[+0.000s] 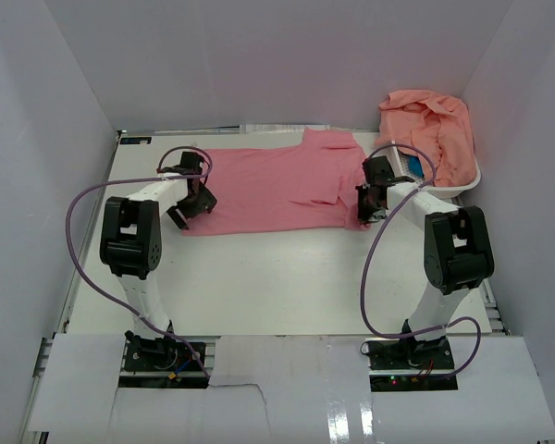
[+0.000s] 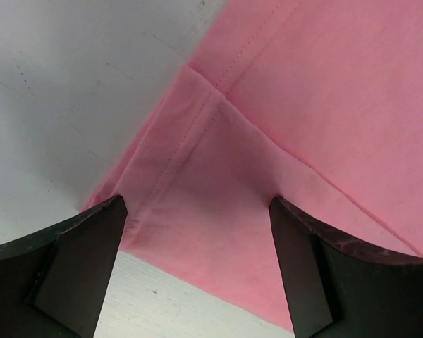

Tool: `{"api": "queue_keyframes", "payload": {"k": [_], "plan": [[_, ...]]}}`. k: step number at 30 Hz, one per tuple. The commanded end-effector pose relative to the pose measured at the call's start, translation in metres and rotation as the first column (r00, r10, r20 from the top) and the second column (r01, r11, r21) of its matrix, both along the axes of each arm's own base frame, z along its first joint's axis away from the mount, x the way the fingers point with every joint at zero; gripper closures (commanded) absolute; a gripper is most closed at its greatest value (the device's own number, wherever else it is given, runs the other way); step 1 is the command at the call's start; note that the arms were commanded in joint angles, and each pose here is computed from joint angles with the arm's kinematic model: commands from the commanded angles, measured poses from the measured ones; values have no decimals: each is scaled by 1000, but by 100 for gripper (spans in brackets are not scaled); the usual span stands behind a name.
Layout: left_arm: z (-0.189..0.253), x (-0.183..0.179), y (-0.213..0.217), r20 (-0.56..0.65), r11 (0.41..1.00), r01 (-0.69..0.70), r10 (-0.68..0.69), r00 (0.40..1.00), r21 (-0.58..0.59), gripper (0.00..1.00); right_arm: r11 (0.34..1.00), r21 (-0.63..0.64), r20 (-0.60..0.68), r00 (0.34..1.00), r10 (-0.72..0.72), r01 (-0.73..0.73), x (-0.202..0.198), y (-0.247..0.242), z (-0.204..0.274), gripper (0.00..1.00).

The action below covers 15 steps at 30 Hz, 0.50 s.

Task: Fold and stack the t-shirts
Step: Fold the flattened tshirt in 1/3 of the way

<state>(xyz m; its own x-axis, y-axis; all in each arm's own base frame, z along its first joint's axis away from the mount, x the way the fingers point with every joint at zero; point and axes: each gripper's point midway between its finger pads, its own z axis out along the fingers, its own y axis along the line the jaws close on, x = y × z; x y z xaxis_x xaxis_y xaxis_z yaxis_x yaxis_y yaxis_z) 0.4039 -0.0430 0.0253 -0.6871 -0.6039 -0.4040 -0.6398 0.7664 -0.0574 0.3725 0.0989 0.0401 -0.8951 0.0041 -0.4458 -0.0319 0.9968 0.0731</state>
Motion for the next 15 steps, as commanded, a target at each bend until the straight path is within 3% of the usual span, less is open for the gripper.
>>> {"api": "queue_keyframes", "payload": {"k": [1,7,15], "plan": [[-9,9,0,13,1000,-30,30,999,5,7,999,-31,25,1000,-11,12,-2,-8,11,92],[-20,8,2,-10,999,-43,43,999,23,7,986,-162,-12,999,-33,30,-1,-30,16,92],[-25,5,6,-24,998,-47,48,999,40,7,905,-410,10,992,-124,117,7,-75,27,92]]}}
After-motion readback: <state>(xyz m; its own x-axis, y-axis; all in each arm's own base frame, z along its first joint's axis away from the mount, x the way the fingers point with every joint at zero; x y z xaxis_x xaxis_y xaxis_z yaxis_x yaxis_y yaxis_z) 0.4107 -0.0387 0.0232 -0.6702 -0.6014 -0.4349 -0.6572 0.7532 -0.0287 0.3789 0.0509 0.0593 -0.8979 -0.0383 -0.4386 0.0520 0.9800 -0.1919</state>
